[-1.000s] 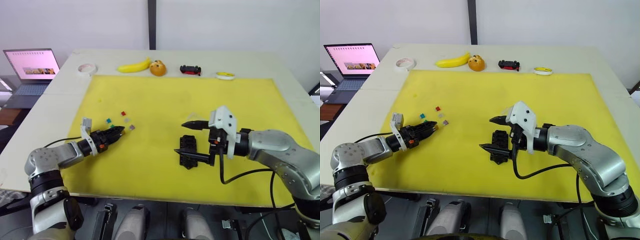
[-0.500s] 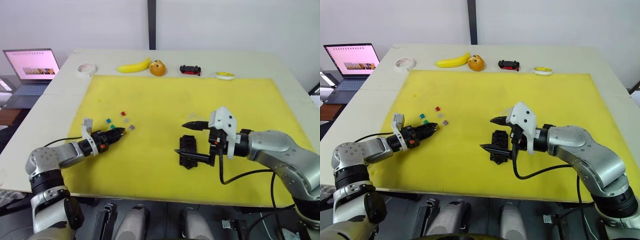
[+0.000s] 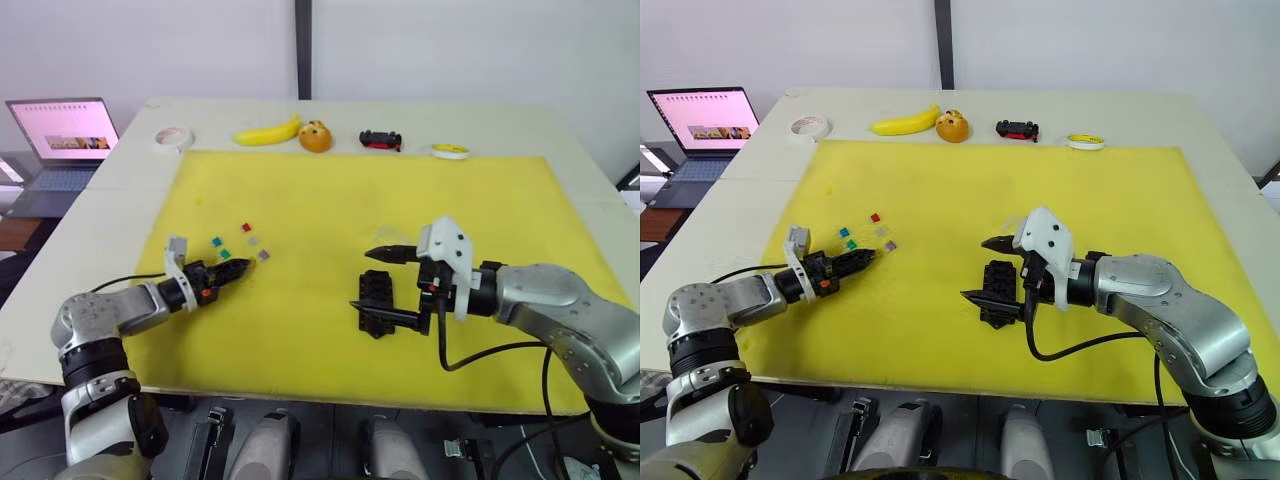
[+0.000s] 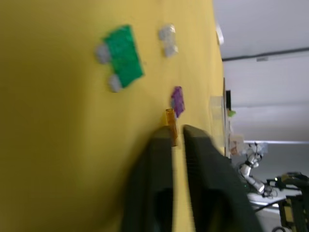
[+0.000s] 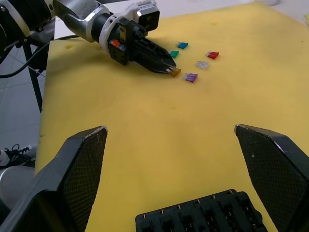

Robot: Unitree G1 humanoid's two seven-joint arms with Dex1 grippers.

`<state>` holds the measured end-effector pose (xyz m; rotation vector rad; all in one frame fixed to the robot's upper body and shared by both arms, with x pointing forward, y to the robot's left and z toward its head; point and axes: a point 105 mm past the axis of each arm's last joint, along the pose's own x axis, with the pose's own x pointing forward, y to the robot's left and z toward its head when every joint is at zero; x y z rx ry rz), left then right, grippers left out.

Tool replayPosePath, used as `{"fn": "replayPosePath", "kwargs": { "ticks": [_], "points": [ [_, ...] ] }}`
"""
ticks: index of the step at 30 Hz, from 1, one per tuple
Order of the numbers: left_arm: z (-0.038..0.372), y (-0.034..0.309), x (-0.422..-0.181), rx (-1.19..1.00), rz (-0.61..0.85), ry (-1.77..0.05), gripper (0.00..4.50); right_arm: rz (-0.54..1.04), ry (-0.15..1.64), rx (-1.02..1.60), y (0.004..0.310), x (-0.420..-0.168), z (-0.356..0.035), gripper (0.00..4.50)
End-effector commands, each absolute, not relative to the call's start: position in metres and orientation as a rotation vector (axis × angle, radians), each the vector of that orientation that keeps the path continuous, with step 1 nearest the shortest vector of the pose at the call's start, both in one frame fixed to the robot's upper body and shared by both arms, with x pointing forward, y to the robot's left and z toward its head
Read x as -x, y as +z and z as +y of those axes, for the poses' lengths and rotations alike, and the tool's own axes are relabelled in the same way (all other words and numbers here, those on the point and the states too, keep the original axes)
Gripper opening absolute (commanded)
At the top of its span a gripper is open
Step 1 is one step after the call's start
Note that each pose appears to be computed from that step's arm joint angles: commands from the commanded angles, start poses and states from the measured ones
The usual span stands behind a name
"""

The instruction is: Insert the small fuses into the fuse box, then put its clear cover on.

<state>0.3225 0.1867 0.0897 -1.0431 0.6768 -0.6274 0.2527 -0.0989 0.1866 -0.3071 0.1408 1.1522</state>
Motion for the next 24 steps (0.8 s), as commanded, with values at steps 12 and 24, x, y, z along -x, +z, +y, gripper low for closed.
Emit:
{"fn": "replayPosePath", "kwargs": {
  "ticks": [12, 24],
  "points": [
    [0.198, 0.095, -0.302, 1.087, 0.689, -0.646, 0.03, 0.088, 1.159, 0.296, 0.2, -0.248, -0.098, 4.5],
    [0.169, 0.214, -0.25, 0.796, 0.377, -1.171, 0.03, 0.055, 1.22, -0.028, 0.225, -0.235, -0.086, 4.5]
  ]
}}
